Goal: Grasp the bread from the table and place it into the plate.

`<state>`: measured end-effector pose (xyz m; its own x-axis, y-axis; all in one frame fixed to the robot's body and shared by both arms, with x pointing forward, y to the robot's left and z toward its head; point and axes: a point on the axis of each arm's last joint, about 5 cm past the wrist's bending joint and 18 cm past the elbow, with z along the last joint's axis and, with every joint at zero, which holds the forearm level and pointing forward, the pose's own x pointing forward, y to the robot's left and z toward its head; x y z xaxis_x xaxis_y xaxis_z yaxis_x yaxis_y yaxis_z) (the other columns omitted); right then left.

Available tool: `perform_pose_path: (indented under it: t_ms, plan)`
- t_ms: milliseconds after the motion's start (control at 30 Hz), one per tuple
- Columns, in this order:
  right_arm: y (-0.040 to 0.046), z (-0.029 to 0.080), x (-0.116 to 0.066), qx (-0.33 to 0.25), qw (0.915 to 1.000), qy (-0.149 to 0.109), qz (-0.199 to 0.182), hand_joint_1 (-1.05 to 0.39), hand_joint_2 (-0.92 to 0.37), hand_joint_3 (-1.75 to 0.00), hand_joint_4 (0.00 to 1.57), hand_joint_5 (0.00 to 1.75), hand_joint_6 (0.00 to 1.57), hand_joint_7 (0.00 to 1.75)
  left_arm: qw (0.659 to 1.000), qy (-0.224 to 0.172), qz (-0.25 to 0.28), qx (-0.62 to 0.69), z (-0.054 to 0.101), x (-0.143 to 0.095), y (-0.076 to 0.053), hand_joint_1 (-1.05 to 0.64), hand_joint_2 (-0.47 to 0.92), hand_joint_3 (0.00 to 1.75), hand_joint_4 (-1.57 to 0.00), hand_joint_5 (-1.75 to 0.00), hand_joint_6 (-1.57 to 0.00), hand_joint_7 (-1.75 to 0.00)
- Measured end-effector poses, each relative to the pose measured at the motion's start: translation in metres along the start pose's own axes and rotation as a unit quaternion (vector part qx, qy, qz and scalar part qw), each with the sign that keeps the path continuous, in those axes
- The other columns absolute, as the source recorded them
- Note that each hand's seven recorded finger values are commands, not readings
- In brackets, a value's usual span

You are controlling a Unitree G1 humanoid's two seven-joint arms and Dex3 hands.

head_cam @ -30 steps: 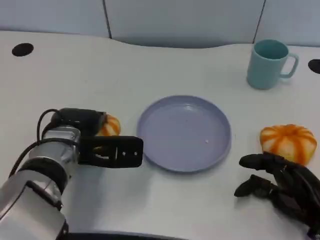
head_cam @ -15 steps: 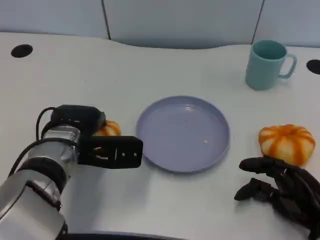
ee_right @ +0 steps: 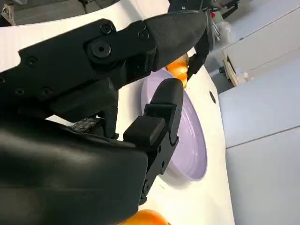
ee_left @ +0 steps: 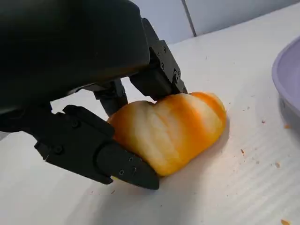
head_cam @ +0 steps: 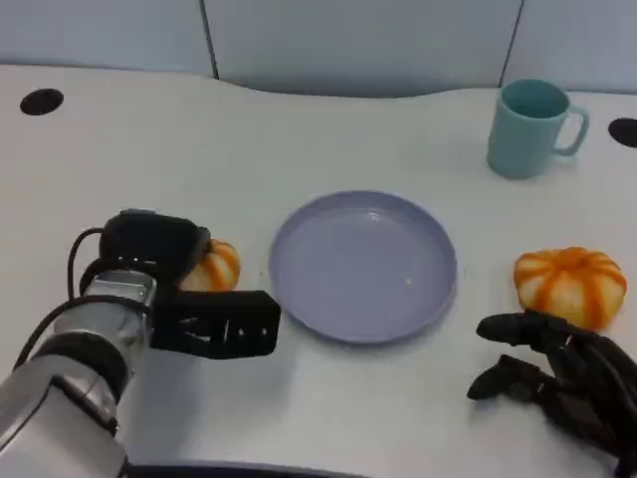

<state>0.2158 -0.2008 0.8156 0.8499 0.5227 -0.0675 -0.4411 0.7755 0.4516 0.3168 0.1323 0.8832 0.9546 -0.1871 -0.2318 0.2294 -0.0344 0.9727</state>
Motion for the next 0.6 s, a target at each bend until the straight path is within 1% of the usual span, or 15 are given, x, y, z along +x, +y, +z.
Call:
perform_pose_path:
  t_ms: [33,133,167,233,267,367,400,433,467,500,533,567,600]
  plan:
    - [0.0,0.0,0.0,0.0,1.0,0.0,-0.002,-0.4,-0.92,-0.08,0.65,1.09,0.74,0.65,1.0,0.001,0.003,-0.004,0.0,0.0,0.0,-0.3,0.9,0.16,-0.63,-1.74,-1.02,-0.07]
    - [0.0001,0.0,0.0,0.0,1.0,0.0,-0.003,-0.39,-0.92,-0.09,0.64,1.09,0.73,0.65,1.0,-0.001,0.007,-0.016,-0.002,0.0,0.001,-0.3,0.92,0.18,-0.69,-1.75,-1.08,-0.11]
    - [0.0001,0.0,0.0,0.0,1.0,0.0,-0.003,-0.39,-0.92,-0.09,0.64,1.09,0.73,0.65,1.0,-0.003,0.008,-0.018,-0.004,0.0,0.002,-0.29,0.92,0.2,-0.68,-1.75,-1.09,-0.12]
    - [0.0002,0.0,0.0,-0.001,1.0,0.0,-0.003,-0.4,-0.92,-0.1,0.64,1.1,0.73,0.66,1.0,-0.006,0.011,-0.025,-0.006,0.0,0.003,-0.3,0.92,0.22,-0.63,-1.75,-1.06,-0.12]
    - [0.0003,0.001,0.001,-0.001,1.0,0.0,-0.003,-0.39,-0.92,-0.1,0.64,1.1,0.73,0.66,1.0,-0.007,0.011,-0.027,-0.007,0.0,0.004,-0.31,0.92,0.2,-0.61,-1.72,-1.04,-0.12]
    - [0.0004,0.001,0.001,-0.002,1.0,0.0,-0.002,-0.39,-0.92,-0.1,0.63,1.1,0.72,0.66,0.999,-0.015,0.011,-0.034,-0.007,0.001,0.009,-0.28,0.92,0.19,-0.62,-1.7,-1.07,-0.14]
    - [0.0005,0.001,0.001,-0.003,1.0,0.0,-0.001,-0.4,-0.92,-0.1,0.63,1.1,0.72,0.67,0.999,-0.019,0.013,-0.035,-0.007,0.002,0.011,-0.28,0.92,0.2,-0.62,-1.72,-1.05,-0.24]
    - [0.0006,0.001,0.001,-0.003,1.0,0.0,-0.001,-0.4,-0.92,-0.11,0.63,1.1,0.73,0.67,0.999,-0.023,0.016,-0.035,-0.007,0.003,0.014,-0.29,0.92,0.21,-0.63,-1.74,-0.91,-0.49]
    - [0.0007,0.001,0.001,-0.004,1.0,0.001,-0.001,-0.4,-0.92,-0.11,0.63,1.11,0.73,0.67,0.999,-0.026,0.02,-0.034,-0.007,0.004,0.016,-0.3,0.92,0.21,-0.64,-1.74,-0.84,-0.6]
    - [0.0008,0.001,0.002,-0.004,1.0,0.001,-0.002,-0.4,-0.92,-0.11,0.63,1.11,0.73,0.67,0.999,-0.029,0.024,-0.032,-0.007,0.005,0.019,-0.31,0.92,0.26,-0.6,-1.63,-0.78,-0.66]
    - [0.0009,0.001,0.002,-0.004,1.0,0.001,-0.002,-0.39,-0.92,-0.11,0.63,1.11,0.73,0.67,0.999,-0.03,0.028,-0.03,-0.007,0.005,0.022,-0.31,0.92,0.28,-0.6,-1.61,-0.74,-0.8]
    - [0.0009,0.001,0.002,-0.004,1.0,0.002,-0.002,-0.39,-0.92,-0.11,0.63,1.11,0.73,0.67,0.999,-0.031,0.032,-0.029,-0.007,0.006,0.025,-0.3,0.92,0.28,-0.61,-1.56,-0.72,-0.89]
    - [0.0009,0.002,0.002,-0.004,1.0,0.002,-0.002,-0.39,-0.92,-0.11,0.63,1.11,0.73,0.67,0.998,-0.034,0.036,-0.028,-0.007,0.007,0.028,-0.3,0.92,0.3,-0.62,-1.59,-0.68,-1.06]
